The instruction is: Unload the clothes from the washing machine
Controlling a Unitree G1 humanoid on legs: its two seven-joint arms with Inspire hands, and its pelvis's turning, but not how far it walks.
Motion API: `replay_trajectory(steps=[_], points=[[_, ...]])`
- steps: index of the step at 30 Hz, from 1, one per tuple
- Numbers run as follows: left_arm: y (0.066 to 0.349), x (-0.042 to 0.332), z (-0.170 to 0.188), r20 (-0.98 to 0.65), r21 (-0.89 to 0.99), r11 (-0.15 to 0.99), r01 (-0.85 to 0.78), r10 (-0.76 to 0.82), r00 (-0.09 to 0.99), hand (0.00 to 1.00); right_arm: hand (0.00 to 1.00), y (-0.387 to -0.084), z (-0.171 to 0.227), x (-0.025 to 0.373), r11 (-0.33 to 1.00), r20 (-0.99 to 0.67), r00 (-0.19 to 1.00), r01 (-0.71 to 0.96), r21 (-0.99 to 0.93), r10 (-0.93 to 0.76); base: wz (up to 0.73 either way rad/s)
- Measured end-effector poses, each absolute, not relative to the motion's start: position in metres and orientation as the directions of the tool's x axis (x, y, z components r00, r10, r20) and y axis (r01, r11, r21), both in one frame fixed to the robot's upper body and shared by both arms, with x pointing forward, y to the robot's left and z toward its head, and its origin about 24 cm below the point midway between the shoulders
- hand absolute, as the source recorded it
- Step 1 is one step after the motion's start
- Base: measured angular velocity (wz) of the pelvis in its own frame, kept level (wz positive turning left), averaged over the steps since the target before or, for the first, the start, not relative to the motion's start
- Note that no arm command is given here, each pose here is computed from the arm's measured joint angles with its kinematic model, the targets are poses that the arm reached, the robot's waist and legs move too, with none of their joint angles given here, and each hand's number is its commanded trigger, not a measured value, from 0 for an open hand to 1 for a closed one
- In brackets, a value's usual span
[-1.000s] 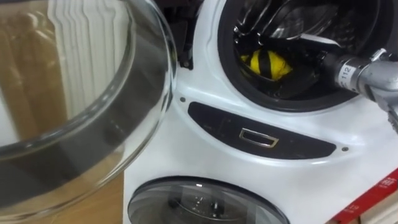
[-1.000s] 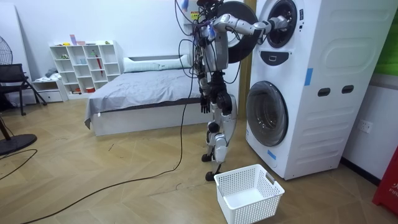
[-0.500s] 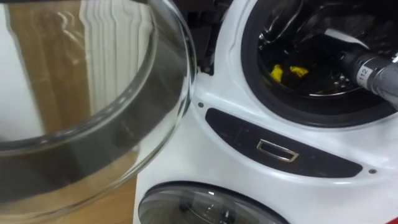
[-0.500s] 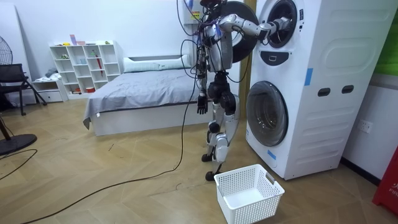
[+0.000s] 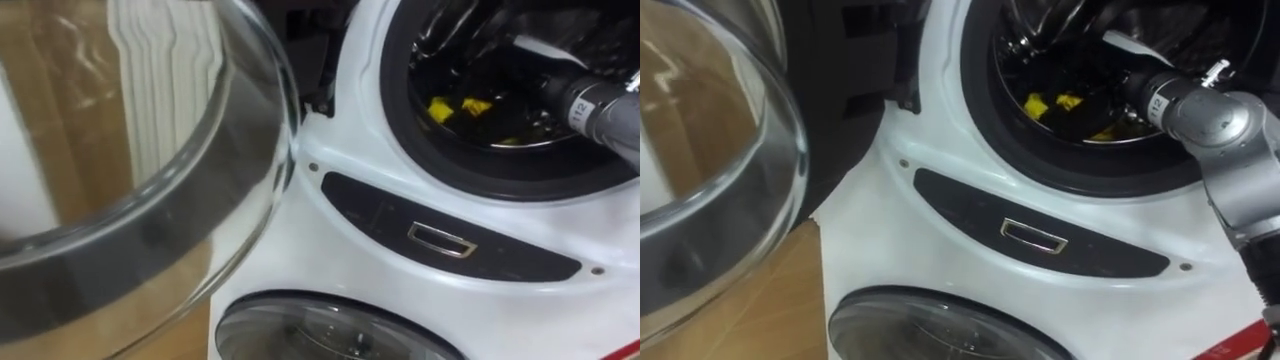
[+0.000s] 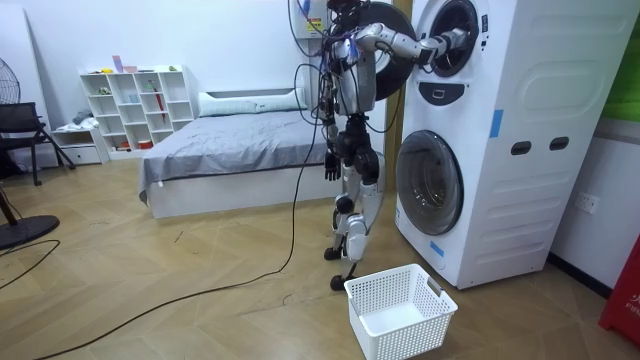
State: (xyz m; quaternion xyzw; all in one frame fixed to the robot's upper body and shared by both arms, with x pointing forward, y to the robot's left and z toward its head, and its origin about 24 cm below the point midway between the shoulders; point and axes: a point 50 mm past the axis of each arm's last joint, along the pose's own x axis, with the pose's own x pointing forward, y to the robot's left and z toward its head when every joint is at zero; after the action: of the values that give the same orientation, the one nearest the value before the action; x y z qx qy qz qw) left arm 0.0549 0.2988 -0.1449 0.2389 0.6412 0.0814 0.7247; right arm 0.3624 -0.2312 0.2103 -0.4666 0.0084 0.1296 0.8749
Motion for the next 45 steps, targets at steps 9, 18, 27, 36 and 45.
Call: replay_trajectory(steps=[9,18,27,36,45], points=[[0.298,0.054,-0.145,-0.887,0.452,0.876,0.165,0.423,0.185,0.00,1.00,-0.213,0.224,0.355,0.486,-0.071,0.955,-0.209,-0.849,0.288,-0.06],[0.293,0.040,-0.148,-0.881,0.463,0.872,0.159,0.433,0.190,0.00,1.00,-0.176,0.238,0.316,0.455,0.126,0.902,-0.084,-0.887,0.412,-0.21],[0.283,0.018,-0.153,-0.877,0.468,0.878,0.104,0.447,0.174,0.00,1.00,-0.144,0.233,0.256,0.642,0.366,0.742,-0.112,-0.758,0.562,-0.27],[0.271,0.002,-0.157,-0.896,0.435,0.895,0.101,0.419,0.145,0.00,1.00,-0.166,0.212,0.245,0.773,0.386,0.780,-0.187,-0.607,0.492,0.18],[0.272,-0.006,-0.157,-0.898,0.429,0.899,0.085,0.416,0.142,0.00,1.00,-0.177,0.201,0.230,0.814,0.396,0.792,-0.207,-0.542,0.465,-0.02]])
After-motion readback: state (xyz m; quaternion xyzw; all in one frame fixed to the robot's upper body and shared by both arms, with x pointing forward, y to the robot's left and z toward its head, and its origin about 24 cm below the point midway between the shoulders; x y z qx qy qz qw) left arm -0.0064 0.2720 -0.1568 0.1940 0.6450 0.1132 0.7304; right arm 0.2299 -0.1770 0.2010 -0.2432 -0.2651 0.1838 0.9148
